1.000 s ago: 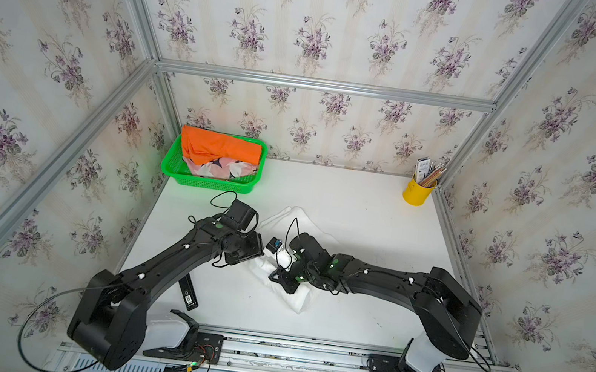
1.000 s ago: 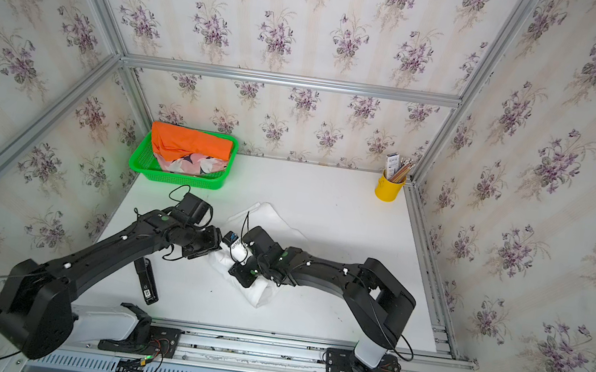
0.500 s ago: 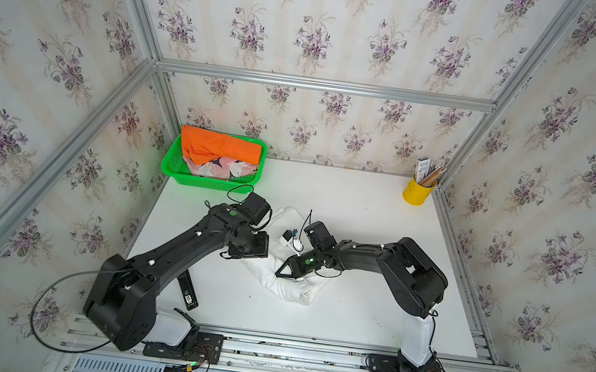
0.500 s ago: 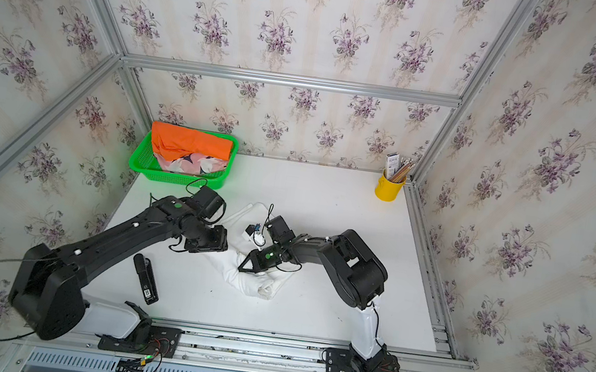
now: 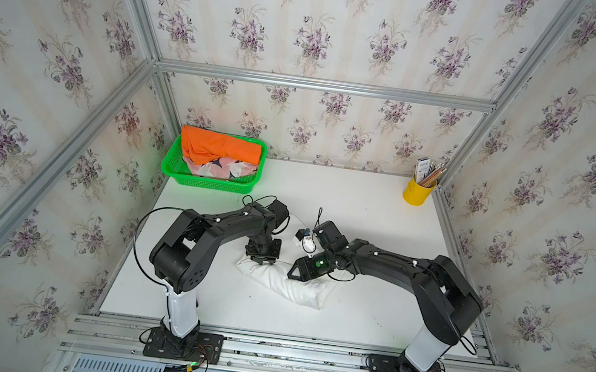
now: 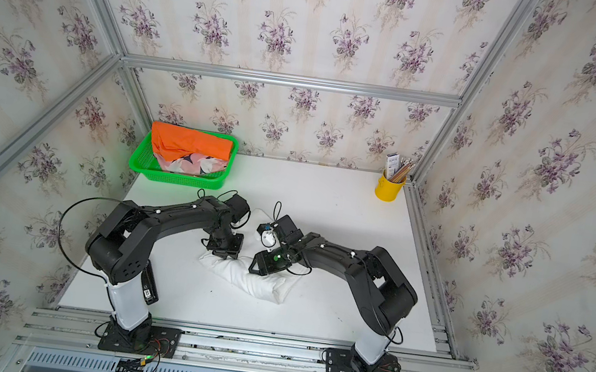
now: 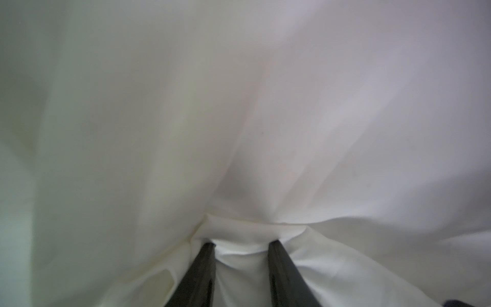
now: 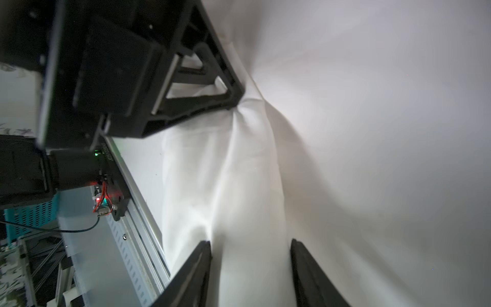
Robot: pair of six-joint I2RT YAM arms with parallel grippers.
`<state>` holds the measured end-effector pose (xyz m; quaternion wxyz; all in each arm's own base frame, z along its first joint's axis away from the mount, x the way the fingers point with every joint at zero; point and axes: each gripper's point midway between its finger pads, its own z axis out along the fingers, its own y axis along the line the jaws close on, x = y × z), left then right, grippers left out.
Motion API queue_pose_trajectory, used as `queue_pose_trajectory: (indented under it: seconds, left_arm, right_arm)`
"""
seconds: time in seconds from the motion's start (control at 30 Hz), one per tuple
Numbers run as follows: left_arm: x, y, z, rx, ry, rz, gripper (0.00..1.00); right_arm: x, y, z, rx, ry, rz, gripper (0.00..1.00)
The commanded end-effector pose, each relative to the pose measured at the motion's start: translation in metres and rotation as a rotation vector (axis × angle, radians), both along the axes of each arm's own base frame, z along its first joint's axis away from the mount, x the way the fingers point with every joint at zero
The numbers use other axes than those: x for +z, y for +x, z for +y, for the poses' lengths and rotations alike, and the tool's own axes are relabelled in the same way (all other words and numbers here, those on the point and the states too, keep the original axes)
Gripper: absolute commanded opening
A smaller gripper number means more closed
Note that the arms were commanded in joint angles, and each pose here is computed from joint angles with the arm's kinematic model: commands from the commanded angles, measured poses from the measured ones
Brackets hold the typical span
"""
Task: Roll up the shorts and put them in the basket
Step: Roll the shorts at the center of the board.
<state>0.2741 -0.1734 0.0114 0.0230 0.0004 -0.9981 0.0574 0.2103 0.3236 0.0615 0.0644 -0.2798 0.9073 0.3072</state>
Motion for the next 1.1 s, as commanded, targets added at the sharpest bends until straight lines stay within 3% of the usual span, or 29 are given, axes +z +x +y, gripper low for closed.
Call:
queue_pose_trajectory:
  seconds: [0.0,0.13,0.23,0.4,0.57,0.63,0.8,0.93,1.07]
  left_arm:
    - [-0.013,-0.006,0.02,-0.015,0.091,0.012,0.38]
    - [-0.013,-0.009,0.021,-0.007,0.095,0.014,0.38]
    - [-0.011,-0.008,0.021,0.004,0.091,0.004,0.38]
    - [-0.007,-0.007,0.027,0.024,0.101,-0.018,0.38]
    - [-0.007,-0.008,0.034,0.054,0.1,-0.027,0.39]
    - [-0.007,-0.008,0.035,0.06,0.093,-0.028,0.39]
    - [-0.008,-0.005,0.038,0.057,0.085,-0.039,0.4]
    - [-0.008,-0.002,0.04,0.05,0.079,-0.04,0.4]
    - [-0.006,0.003,0.04,0.041,0.07,-0.047,0.4]
  right_arm:
    - [0.012,0.001,-0.033,-0.06,-0.169,-0.038,0.53]
    - [0.053,0.006,-0.02,-0.049,-0.092,-0.105,0.5]
    - [0.056,-0.013,0.004,0.012,0.035,-0.05,0.42]
    - [-0.006,-0.033,-0.009,-0.066,-0.002,0.063,0.25]
    - [-0.057,-0.054,-0.035,-0.094,-0.088,0.131,0.21]
    - [-0.048,-0.045,-0.036,-0.084,-0.112,0.065,0.27]
    - [0.005,-0.015,-0.026,0.024,-0.155,-0.262,0.47]
    - [0.03,-0.023,0.003,0.227,-0.19,-0.491,0.63]
    - [0.029,-0.041,0.034,0.415,-0.187,-0.644,0.72]
